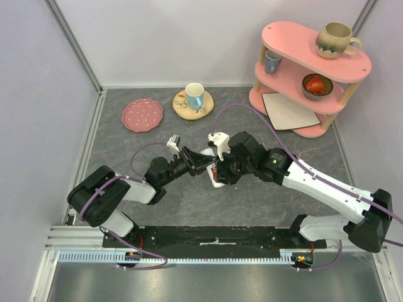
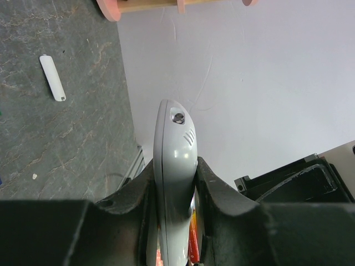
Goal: Load the batteries into the remote control
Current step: Load the battery into the remote control.
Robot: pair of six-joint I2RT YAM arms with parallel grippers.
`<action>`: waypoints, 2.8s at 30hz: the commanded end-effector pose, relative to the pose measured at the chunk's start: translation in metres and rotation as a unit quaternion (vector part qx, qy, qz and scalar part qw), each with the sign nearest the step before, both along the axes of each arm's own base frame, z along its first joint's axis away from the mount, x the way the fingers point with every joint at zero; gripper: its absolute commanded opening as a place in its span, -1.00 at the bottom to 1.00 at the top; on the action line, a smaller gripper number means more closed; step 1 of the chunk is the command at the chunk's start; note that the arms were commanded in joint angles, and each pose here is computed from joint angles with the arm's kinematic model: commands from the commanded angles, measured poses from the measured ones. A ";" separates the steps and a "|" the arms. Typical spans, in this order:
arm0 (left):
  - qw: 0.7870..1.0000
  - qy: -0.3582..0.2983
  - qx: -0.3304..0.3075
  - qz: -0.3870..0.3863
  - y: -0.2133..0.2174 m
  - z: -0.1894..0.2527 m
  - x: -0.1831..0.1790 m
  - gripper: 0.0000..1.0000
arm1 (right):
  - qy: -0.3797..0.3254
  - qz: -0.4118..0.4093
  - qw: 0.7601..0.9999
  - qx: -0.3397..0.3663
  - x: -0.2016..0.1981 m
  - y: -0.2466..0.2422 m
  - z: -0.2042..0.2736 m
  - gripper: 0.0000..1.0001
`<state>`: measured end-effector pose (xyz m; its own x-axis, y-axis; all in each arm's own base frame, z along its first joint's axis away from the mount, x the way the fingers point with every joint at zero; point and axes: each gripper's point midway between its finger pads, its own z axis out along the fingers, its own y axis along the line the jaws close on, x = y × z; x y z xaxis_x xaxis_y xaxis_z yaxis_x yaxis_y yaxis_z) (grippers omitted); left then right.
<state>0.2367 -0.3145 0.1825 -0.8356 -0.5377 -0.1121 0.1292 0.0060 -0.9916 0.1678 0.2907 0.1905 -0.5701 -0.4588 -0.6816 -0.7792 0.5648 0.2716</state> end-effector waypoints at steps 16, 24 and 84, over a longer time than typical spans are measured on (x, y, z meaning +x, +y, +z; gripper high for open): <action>0.975 -0.179 -0.128 -0.014 0.014 0.098 -0.028 -0.96 | -0.022 0.007 1.000 -0.009 -0.002 -0.011 0.018 -0.54; 0.976 -0.177 -0.128 -0.014 0.014 0.097 -0.029 -0.96 | -0.024 0.004 1.000 -0.011 -0.004 -0.015 0.023 -0.49; 0.978 -0.167 -0.122 -0.019 0.011 0.090 -0.026 -0.96 | 0.000 -0.054 0.998 -0.018 0.025 0.012 0.014 -0.34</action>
